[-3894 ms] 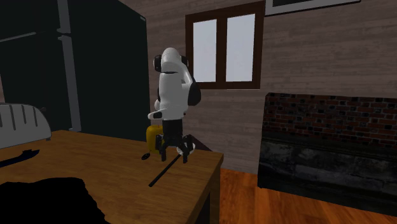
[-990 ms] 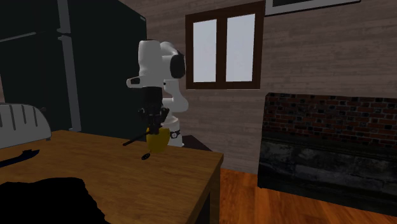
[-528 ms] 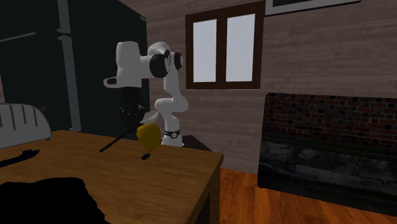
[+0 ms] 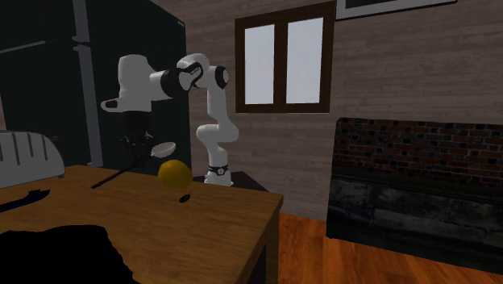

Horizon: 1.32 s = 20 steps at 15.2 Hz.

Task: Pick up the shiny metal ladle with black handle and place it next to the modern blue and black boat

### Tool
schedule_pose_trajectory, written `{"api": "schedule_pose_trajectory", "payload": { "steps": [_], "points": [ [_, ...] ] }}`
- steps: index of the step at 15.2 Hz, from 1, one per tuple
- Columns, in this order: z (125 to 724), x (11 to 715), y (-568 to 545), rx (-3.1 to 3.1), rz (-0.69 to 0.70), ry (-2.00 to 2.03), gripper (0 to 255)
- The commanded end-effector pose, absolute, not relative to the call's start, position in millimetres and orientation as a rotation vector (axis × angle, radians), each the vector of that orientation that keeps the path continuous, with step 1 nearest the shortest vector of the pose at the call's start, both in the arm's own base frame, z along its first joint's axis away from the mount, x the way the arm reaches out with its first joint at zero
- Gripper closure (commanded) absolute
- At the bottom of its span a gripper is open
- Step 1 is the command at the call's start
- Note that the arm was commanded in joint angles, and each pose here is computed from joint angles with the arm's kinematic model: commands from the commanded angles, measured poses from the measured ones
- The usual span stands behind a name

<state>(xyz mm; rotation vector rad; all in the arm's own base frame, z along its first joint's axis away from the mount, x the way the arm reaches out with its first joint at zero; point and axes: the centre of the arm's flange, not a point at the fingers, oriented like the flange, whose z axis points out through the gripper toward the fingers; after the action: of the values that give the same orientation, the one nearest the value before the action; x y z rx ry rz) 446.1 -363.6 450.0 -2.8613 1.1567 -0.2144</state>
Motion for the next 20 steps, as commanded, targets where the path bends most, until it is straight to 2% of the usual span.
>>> {"api": "schedule_pose_trajectory", "payload": {
  "steps": [1, 13, 20],
  "points": [
    [453.6, 430.9, -386.5, -2.862, -0.215, 1.154, 255],
    [453.8, 342.1, -517.6, -2.862, -0.215, 1.154, 255],
    [422.1, 337.5, -524.4, -2.862, -0.215, 1.154, 255]
  ]
}}
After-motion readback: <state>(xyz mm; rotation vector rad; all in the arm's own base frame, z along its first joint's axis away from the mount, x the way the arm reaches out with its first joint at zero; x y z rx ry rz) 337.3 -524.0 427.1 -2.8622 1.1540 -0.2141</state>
